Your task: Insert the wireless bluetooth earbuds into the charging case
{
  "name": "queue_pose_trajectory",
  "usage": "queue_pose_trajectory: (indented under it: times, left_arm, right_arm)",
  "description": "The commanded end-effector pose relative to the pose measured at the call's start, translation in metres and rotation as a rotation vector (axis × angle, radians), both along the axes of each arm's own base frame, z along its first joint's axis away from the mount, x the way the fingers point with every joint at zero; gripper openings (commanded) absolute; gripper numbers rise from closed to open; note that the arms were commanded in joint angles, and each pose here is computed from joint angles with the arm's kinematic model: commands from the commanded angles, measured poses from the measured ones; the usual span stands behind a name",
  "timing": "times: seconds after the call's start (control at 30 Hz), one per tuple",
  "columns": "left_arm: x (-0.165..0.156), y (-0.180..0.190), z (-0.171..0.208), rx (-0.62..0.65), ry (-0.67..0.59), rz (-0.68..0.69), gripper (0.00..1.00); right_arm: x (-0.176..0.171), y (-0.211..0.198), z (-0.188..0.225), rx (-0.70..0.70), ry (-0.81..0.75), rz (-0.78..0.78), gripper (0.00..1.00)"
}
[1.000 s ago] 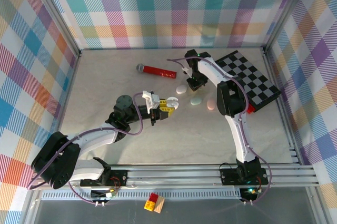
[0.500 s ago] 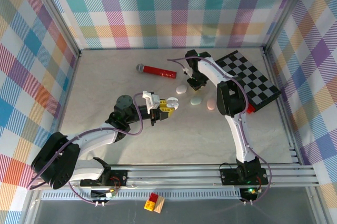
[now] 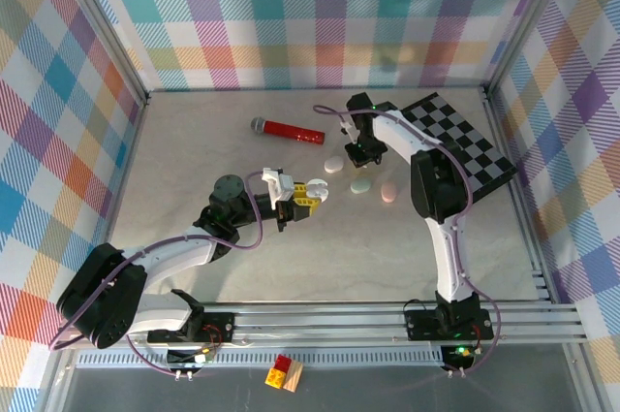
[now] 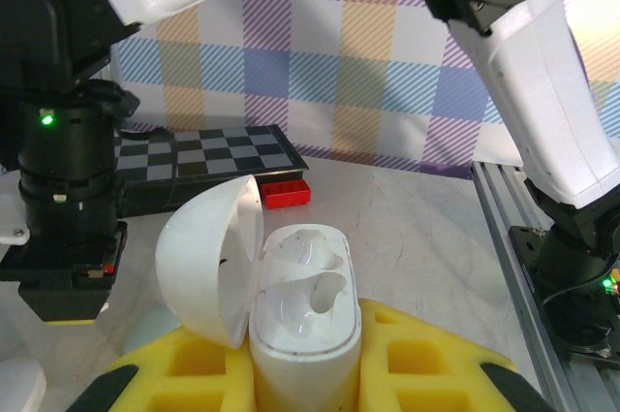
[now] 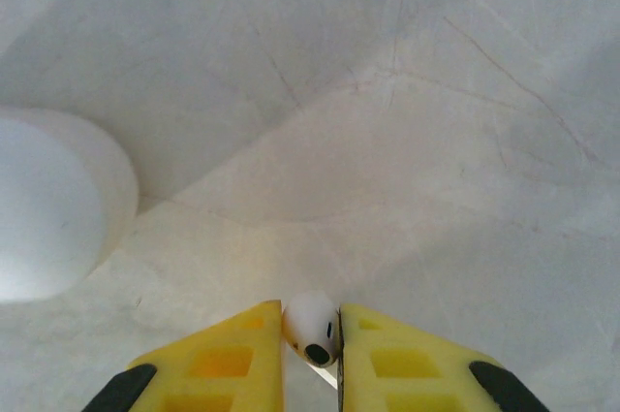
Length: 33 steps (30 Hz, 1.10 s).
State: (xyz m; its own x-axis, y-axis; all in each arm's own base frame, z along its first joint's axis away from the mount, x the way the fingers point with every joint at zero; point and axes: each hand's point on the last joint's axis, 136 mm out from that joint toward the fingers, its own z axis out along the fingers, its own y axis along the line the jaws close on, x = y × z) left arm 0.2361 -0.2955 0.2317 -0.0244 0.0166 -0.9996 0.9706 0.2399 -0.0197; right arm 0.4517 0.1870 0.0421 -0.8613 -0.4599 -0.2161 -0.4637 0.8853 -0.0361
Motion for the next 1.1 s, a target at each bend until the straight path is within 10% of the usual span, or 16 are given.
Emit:
queue_pose_trajectory:
  times: [0.0, 1.07]
  left_arm:
    - [0.004, 0.003, 0.01, -0.018, -0.045, 0.015, 0.11]
    - [0.063, -0.037, 0.001, -0.004, -0.106, 0.255, 0.12]
  right_arm:
    - [0.009, 0.009, 0.033, 0.13, -0.1, -0.074, 0.17]
    - [-0.124, 0.033, 0.22, 0.943, -0.498, -0.005, 0.16]
